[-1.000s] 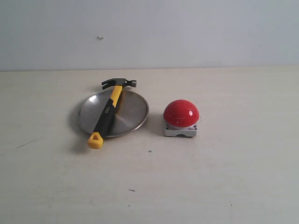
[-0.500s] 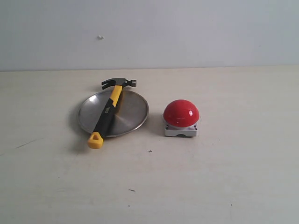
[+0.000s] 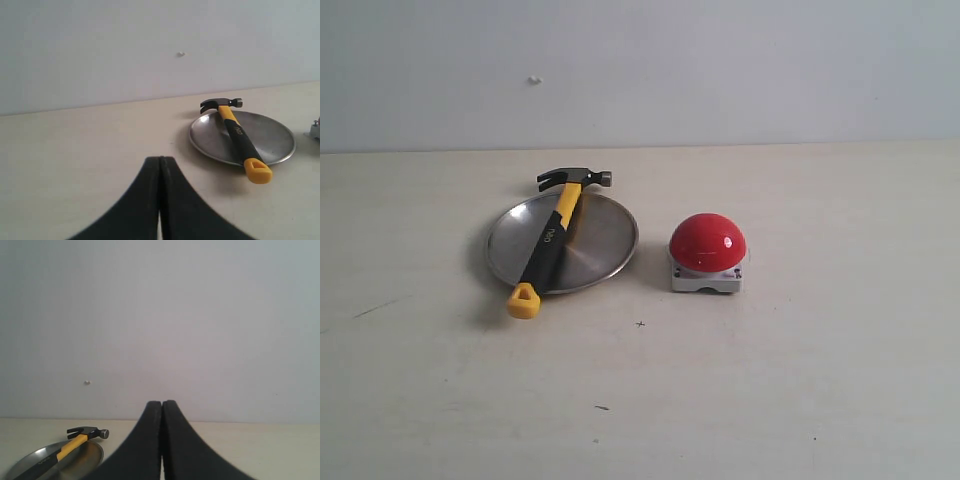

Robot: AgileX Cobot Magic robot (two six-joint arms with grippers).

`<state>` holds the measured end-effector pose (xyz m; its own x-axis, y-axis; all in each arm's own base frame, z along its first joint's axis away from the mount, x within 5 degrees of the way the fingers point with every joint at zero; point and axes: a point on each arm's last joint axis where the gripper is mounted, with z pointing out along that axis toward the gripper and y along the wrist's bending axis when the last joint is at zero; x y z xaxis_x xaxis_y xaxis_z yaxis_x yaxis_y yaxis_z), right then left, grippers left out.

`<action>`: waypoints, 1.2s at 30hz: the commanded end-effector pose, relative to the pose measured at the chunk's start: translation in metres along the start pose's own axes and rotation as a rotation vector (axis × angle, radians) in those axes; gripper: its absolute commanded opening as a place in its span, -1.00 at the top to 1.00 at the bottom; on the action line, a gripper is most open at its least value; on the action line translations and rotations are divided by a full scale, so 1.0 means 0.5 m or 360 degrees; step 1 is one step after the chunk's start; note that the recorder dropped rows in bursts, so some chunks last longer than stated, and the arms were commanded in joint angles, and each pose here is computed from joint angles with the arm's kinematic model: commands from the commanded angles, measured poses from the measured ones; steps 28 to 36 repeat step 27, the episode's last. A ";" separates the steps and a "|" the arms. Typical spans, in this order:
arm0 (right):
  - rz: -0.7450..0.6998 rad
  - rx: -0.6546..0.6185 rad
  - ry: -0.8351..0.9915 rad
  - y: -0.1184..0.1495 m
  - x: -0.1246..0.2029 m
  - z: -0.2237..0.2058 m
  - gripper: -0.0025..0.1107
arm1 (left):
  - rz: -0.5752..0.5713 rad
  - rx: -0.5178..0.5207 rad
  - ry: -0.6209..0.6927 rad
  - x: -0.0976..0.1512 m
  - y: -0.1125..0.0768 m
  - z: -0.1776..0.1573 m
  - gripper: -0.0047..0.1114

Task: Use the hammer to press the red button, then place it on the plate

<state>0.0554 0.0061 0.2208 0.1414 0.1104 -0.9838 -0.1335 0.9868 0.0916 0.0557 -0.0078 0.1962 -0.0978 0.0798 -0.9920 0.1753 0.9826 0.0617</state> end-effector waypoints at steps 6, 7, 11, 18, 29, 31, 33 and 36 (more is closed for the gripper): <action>-0.0004 0.0006 -0.0011 -0.001 0.002 -0.001 0.96 | 0.0004 -0.0004 0.0002 0.002 0.000 0.000 0.92; -0.0004 0.0006 -0.0011 -0.001 0.002 -0.001 0.96 | 0.0004 -0.0004 0.0002 0.002 0.000 0.000 0.92; -0.0004 0.0006 -0.0011 -0.001 0.002 -0.001 0.96 | 0.0004 -0.0004 0.0002 0.002 0.000 0.000 0.92; -0.0004 0.0006 -0.0011 -0.001 0.002 -0.001 0.96 | 0.0004 -0.0004 0.0002 0.002 0.000 0.000 0.92; -0.0004 0.0006 -0.0011 -0.001 0.002 -0.001 0.96 | 0.0004 -0.0004 0.0002 0.002 0.000 0.000 0.92; -0.0004 0.0006 -0.0011 -0.001 0.002 -0.001 0.96 | 0.0004 -0.0004 0.0002 0.002 0.000 0.000 0.92; -0.0004 0.0006 -0.0011 -0.001 0.002 -0.001 0.96 | 0.0004 -0.0004 0.0002 0.002 0.000 0.000 0.92; -0.0004 0.0006 -0.0011 -0.001 0.002 -0.001 0.96 | 0.0004 -0.0004 0.0002 0.002 0.000 0.000 0.92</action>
